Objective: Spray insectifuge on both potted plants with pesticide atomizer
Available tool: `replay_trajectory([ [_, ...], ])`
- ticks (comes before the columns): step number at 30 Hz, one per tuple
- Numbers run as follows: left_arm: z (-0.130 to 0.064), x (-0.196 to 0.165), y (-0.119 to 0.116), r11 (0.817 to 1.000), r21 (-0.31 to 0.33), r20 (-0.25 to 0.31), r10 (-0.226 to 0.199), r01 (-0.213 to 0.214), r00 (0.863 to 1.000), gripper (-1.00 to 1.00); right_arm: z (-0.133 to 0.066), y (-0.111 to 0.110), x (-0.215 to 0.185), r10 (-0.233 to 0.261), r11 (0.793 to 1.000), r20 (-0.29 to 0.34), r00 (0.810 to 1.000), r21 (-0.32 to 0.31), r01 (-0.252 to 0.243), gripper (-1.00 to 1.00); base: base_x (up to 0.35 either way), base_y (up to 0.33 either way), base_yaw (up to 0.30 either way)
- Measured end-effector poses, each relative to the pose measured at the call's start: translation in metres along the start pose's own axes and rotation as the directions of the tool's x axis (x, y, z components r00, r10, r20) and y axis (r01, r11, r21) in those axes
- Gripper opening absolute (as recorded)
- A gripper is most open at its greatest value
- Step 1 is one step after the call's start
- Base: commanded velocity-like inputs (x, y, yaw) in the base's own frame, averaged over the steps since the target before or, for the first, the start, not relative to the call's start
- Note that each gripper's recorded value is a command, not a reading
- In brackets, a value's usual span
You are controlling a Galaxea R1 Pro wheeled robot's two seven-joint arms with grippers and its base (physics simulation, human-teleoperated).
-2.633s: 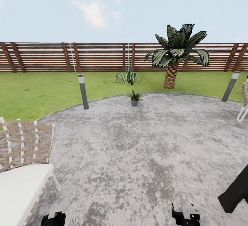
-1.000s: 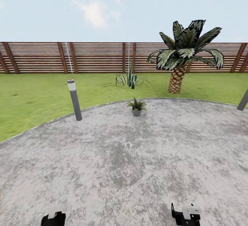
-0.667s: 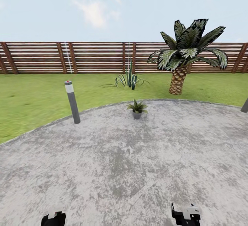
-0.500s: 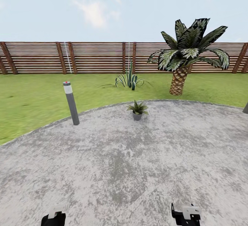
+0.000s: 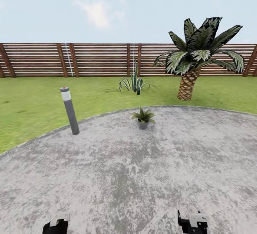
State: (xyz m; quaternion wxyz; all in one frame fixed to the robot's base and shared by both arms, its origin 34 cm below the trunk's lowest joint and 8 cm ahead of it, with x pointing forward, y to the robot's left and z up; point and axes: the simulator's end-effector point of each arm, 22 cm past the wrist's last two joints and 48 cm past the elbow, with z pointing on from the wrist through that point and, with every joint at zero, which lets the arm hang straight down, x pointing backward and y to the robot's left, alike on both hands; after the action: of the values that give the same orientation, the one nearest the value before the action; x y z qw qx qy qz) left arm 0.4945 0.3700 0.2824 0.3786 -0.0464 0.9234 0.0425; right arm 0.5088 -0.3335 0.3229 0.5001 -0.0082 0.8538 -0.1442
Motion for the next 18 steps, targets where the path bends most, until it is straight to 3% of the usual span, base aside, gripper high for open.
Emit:
replay_trajectory([
  [18,0.0000,0.0002,0.0000,1.000,0.000,0.000,0.000,0.000,1.000,-1.00,0.0000,0.0001,-0.0001,0.000,1.000,0.000,1.000,-0.001,0.000,1.00,0.339,0.000,0.000],
])
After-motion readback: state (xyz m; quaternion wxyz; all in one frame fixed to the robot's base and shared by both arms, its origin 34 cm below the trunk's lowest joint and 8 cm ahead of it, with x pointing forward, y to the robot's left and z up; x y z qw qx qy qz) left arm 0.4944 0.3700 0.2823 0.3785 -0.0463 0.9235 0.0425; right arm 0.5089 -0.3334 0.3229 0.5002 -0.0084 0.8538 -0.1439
